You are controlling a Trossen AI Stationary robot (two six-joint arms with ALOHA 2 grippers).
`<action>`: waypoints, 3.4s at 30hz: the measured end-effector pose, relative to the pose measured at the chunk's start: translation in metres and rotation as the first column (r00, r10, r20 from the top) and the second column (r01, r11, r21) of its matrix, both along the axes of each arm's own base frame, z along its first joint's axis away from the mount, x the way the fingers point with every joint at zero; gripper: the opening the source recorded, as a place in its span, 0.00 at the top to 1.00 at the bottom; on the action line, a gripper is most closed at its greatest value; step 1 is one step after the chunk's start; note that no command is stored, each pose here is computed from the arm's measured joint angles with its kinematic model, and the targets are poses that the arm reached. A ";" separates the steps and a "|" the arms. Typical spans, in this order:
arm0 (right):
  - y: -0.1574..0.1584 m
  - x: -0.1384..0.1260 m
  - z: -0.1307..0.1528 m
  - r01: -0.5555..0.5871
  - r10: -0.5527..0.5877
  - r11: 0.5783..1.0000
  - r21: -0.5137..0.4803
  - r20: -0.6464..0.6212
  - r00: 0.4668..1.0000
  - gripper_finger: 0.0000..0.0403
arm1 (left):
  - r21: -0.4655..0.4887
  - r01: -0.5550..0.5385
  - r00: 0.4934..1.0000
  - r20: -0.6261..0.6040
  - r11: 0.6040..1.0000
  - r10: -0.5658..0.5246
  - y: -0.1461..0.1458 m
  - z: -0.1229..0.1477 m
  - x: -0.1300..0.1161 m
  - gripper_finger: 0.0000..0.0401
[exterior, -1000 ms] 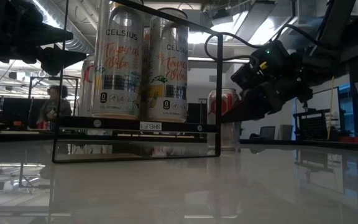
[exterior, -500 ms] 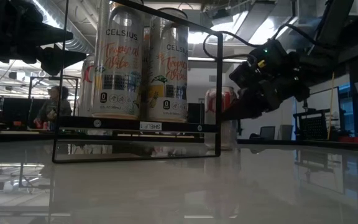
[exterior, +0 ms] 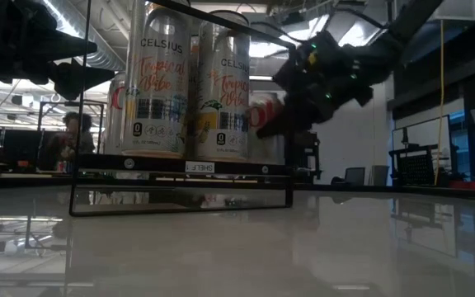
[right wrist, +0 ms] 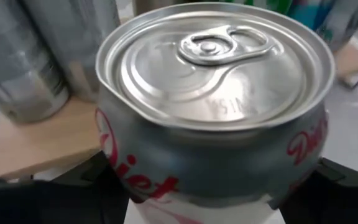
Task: Place canned beverage on shelf
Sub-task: Put the red silver soda can on the shelf aligned with the other red silver soda can
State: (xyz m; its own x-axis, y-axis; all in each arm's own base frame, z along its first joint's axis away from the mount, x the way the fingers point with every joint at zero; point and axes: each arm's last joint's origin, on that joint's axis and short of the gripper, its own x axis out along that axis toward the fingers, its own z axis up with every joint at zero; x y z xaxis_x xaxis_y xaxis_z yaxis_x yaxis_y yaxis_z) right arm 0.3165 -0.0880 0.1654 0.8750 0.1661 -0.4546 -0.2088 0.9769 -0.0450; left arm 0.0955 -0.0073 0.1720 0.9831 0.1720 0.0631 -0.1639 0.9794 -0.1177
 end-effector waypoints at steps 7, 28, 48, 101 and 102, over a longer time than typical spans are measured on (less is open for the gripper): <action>-0.018 0.014 0.031 -0.076 0.077 0.997 -0.013 0.075 0.994 0.26 | 0.000 0.000 1.000 0.000 1.000 0.000 0.000 0.000 0.000 0.10; -0.023 0.056 0.027 -0.203 0.192 0.977 0.066 0.138 0.972 0.26 | 0.000 0.000 1.000 0.000 1.000 0.000 0.000 0.000 0.000 0.10; -0.019 0.084 0.005 -0.235 0.226 0.968 0.086 0.108 0.968 0.25 | 0.000 0.003 1.000 0.000 1.000 -0.003 0.000 0.000 0.000 0.10; -0.002 0.091 0.008 -0.289 0.281 0.957 0.029 0.158 0.947 0.12 | 0.000 0.004 1.000 -0.001 1.000 -0.004 0.000 0.000 0.000 0.10; -0.002 0.091 0.009 -0.289 0.281 0.957 0.028 0.160 0.946 0.12 | 0.000 0.003 1.000 0.000 1.000 -0.003 0.000 0.000 0.000 0.10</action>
